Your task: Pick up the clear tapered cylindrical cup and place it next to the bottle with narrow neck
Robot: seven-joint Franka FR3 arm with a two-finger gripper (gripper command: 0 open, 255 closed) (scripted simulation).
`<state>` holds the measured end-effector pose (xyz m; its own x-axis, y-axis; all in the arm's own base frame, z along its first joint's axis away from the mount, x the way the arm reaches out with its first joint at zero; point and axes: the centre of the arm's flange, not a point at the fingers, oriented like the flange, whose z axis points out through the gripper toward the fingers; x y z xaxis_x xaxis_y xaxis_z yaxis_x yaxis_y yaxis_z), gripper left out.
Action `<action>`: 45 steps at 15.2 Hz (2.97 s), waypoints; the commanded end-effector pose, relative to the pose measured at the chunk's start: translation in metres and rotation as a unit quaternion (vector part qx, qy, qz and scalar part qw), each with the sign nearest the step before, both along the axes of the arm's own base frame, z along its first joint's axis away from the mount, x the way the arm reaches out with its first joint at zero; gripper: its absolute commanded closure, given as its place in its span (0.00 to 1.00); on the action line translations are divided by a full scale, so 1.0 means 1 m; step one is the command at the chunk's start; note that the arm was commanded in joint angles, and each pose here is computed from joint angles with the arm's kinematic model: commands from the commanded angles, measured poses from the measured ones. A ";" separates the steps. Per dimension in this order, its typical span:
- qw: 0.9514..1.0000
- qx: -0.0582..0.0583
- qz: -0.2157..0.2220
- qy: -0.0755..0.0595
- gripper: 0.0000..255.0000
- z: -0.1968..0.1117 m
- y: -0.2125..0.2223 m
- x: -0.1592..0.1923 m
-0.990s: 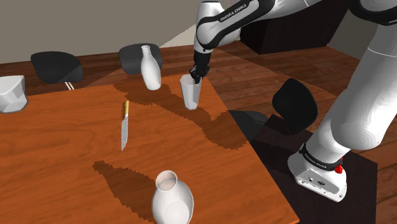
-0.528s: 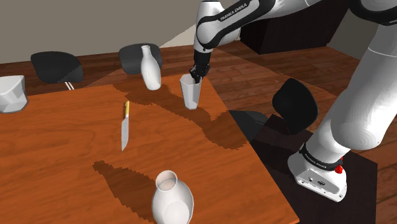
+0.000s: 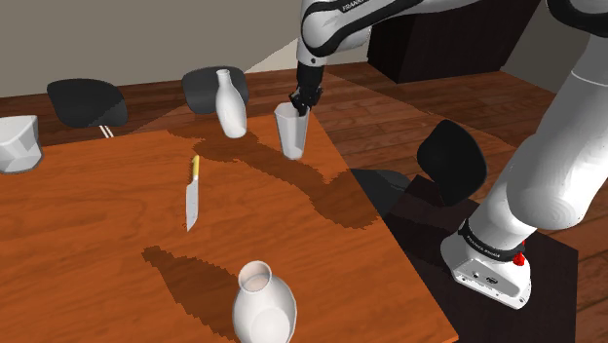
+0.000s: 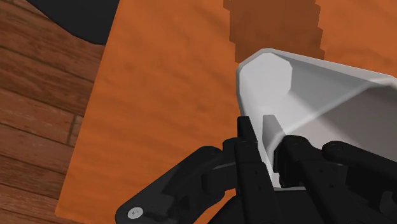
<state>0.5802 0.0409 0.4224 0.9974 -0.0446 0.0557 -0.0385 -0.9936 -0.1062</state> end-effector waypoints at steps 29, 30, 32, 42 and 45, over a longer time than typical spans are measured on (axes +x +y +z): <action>1.000 0.000 0.000 0.000 1.00 0.159 -0.001 0.000; 1.000 0.000 0.000 0.000 1.00 0.164 -0.001 0.000; 1.000 0.000 0.000 0.000 1.00 0.175 -0.001 0.000; 1.000 0.000 0.000 0.000 1.00 0.227 -0.001 0.000; 1.000 0.000 0.000 0.000 1.00 0.243 -0.001 0.000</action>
<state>0.5802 0.0393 0.6602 0.9974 -0.0447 0.0558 -0.0385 -0.9936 -0.1063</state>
